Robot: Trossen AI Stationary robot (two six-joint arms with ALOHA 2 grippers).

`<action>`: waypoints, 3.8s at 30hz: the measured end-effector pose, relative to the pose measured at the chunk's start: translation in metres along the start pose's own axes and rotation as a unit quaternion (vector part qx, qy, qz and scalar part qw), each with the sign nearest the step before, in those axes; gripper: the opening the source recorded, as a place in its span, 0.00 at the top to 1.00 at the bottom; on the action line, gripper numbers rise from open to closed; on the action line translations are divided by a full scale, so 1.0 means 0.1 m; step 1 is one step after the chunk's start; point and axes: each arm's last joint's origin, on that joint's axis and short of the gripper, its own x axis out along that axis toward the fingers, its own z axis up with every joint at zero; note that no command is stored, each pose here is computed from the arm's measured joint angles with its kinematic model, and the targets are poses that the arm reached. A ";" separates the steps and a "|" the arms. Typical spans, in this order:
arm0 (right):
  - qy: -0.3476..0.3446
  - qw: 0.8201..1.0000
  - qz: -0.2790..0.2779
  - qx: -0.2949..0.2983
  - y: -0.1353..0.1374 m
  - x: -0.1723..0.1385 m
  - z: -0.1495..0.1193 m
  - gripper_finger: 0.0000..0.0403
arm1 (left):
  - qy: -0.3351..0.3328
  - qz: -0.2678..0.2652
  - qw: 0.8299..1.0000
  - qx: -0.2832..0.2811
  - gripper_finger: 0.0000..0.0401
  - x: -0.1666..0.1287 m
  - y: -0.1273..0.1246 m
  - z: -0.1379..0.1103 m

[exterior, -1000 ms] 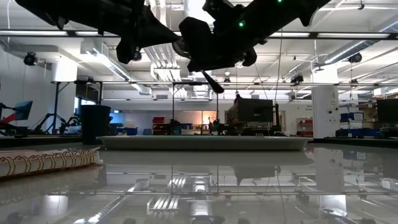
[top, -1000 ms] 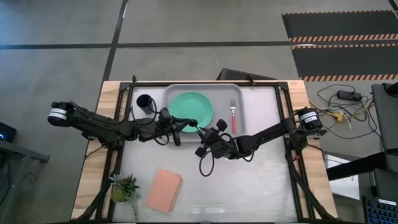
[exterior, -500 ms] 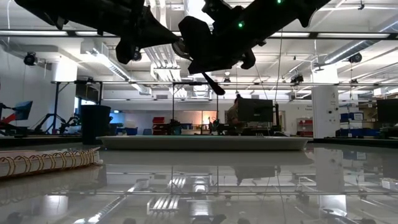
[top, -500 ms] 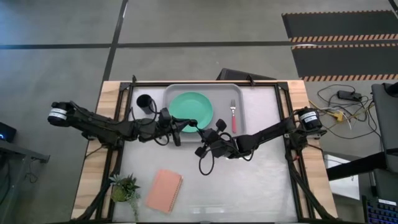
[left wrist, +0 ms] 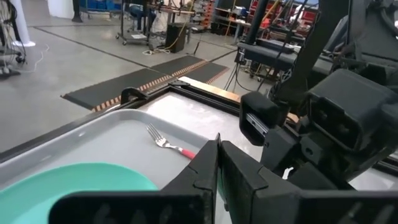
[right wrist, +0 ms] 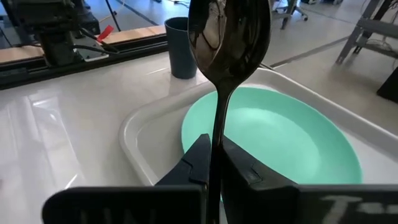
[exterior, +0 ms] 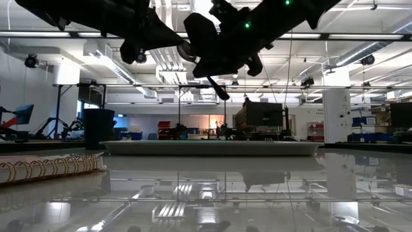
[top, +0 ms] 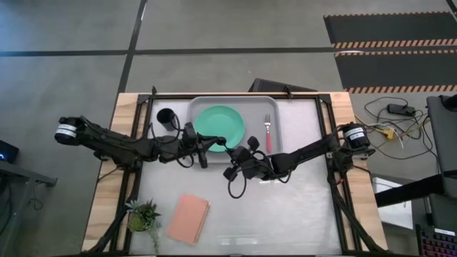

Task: Pick and place plate/cup/fork/spoon on tray
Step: Put the black spoon between the green plate and the pink fork on the gray food tray, then put the black cup to the right of the green plate on the gray food tray

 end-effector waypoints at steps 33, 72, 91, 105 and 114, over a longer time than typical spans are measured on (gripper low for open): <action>0.180 0.939 -0.075 0.284 -0.84 0.33 0.00 0.98 | -0.068 0.056 0.975 0.205 0.65 -0.36 0.15 0.37; 0.283 0.838 -0.253 0.391 -1.34 0.61 -0.49 0.98 | -0.019 0.082 0.965 0.248 0.65 -0.64 0.32 0.40; 0.286 0.842 -0.258 0.378 -1.33 0.64 -0.55 0.89 | -0.018 0.082 0.965 0.248 0.65 -0.64 0.32 0.40; 0.282 0.851 -0.237 0.375 -1.37 0.50 -0.33 0.66 | -0.017 0.082 0.965 0.249 0.65 -0.64 0.32 0.39; 0.267 0.905 -0.159 0.292 -1.35 0.21 0.05 0.68 | -0.017 0.082 0.965 0.249 0.65 -0.64 0.32 0.38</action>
